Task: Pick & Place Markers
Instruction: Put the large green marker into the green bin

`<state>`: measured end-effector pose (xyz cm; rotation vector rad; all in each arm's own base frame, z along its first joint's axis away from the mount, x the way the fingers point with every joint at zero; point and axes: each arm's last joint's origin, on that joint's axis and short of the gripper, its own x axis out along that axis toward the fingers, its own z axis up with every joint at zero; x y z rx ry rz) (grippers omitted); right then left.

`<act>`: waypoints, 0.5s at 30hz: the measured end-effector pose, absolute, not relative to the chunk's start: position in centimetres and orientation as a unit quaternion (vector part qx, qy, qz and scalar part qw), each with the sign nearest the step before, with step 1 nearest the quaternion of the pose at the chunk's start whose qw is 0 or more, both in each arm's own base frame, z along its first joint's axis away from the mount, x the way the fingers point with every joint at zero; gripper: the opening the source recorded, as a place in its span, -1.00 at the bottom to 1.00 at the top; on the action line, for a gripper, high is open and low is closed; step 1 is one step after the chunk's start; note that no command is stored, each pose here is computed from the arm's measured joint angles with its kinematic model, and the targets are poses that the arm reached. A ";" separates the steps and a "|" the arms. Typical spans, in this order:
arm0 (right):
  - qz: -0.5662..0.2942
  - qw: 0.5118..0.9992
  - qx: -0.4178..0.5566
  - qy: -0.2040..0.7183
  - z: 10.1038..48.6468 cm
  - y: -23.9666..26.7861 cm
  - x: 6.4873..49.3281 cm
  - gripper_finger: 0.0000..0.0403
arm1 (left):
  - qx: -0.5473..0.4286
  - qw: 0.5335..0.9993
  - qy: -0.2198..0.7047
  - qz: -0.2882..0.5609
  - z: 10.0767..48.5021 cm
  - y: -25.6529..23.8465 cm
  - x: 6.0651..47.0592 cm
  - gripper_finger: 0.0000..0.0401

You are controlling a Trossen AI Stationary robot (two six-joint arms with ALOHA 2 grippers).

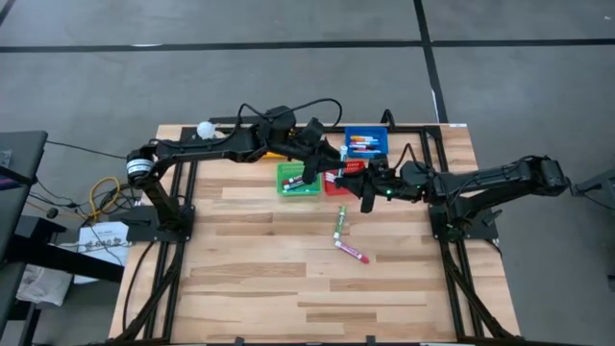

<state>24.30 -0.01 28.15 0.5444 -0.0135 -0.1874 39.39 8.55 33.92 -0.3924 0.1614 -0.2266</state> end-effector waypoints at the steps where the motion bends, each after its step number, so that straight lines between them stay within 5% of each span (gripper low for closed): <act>1: -0.093 0.959 0.268 -0.007 28.1 0.0 24.3 -0.72 | -0.194 0.971 0.079 -0.113 34.0 8.6 39.4 -0.32; 5: -0.094 0.959 0.266 -0.006 28.1 0.0 24.3 -0.72 | -0.196 0.971 0.078 -0.115 34.0 8.5 39.4 -0.66; 15: -0.094 0.959 0.267 -0.007 28.2 0.0 24.3 -0.66 | -0.194 0.971 0.075 -0.115 34.0 8.7 39.4 -0.68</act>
